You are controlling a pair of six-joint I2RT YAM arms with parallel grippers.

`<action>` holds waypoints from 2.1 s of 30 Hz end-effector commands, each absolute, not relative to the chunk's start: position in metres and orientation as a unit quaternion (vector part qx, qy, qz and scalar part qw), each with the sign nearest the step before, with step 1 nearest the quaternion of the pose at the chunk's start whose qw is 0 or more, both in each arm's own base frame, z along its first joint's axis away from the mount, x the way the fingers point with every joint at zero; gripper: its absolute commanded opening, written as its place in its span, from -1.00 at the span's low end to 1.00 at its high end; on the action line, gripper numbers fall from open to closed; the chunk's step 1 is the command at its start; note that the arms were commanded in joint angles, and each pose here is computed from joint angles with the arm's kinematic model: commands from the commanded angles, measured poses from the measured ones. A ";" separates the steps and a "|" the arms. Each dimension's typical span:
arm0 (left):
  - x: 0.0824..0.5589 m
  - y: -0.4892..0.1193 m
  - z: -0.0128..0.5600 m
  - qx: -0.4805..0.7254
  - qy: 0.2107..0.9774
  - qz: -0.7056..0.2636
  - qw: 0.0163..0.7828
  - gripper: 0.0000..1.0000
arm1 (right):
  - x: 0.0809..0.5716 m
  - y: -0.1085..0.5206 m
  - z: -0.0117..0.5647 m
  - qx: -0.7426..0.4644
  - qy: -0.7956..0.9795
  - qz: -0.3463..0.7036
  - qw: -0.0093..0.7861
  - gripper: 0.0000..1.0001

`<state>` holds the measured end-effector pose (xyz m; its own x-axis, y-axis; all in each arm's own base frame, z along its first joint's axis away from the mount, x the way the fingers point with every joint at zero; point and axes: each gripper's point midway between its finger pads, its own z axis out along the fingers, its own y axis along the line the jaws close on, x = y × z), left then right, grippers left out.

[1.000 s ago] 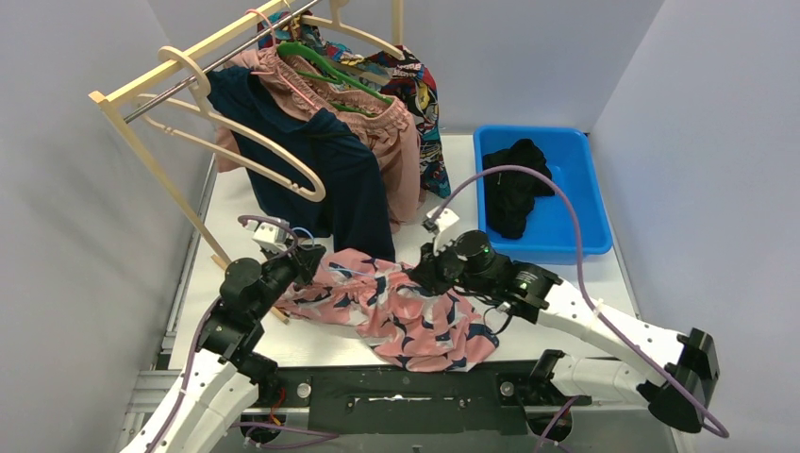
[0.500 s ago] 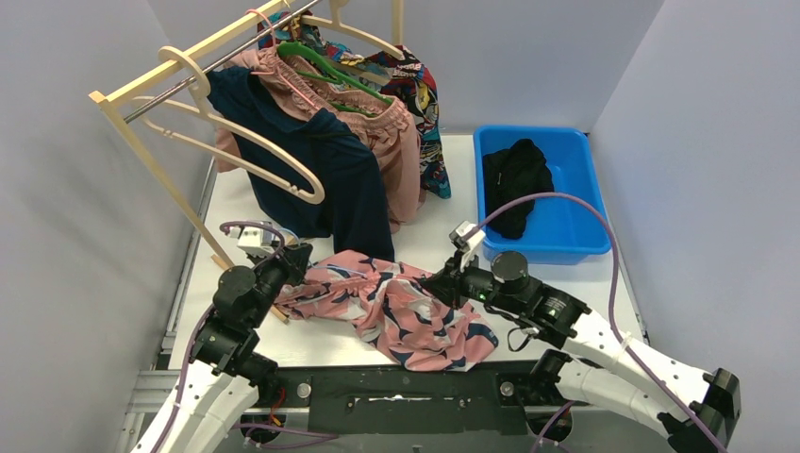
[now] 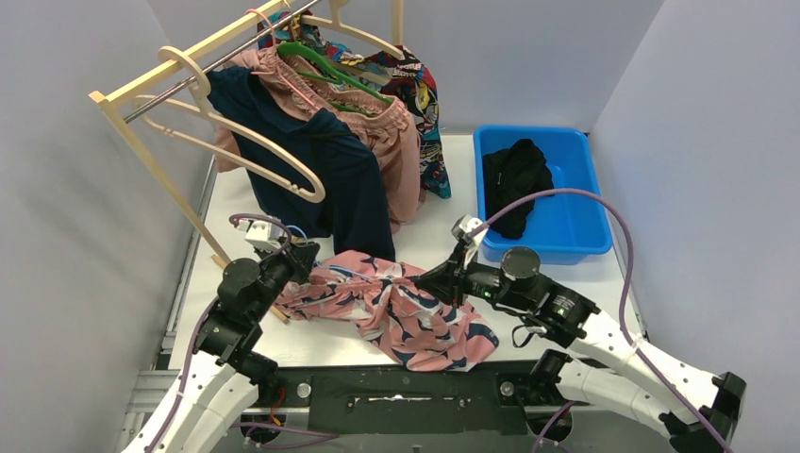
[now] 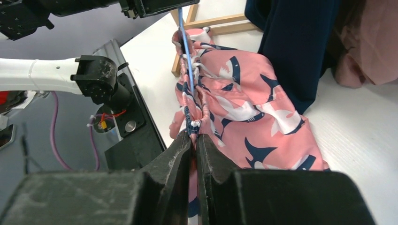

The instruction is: Remove the shorts from the hanger

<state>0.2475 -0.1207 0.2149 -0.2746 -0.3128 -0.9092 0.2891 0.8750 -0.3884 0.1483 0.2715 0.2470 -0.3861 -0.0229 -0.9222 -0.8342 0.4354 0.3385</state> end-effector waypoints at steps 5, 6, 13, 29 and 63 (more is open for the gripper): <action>0.251 -0.120 0.243 0.015 0.728 -0.248 0.639 -1.00 | 0.134 0.298 0.292 -0.332 0.665 0.484 0.462 -0.89; 0.251 -0.122 0.243 0.022 0.727 -0.253 0.638 -1.00 | 0.133 0.300 0.293 -0.334 0.664 0.485 0.461 -0.89; 0.257 -0.113 0.237 0.002 0.745 -0.224 0.629 -1.00 | 0.123 0.299 0.309 -0.346 0.650 0.494 0.463 -0.94; 0.250 -0.069 0.259 -0.091 0.693 -0.185 0.690 -1.00 | 0.169 0.275 0.203 -0.313 0.776 0.327 0.439 -0.95; 0.252 -0.085 0.253 -0.051 0.712 -0.200 0.671 -1.00 | 0.205 0.242 0.221 -0.208 0.777 0.313 0.506 -0.79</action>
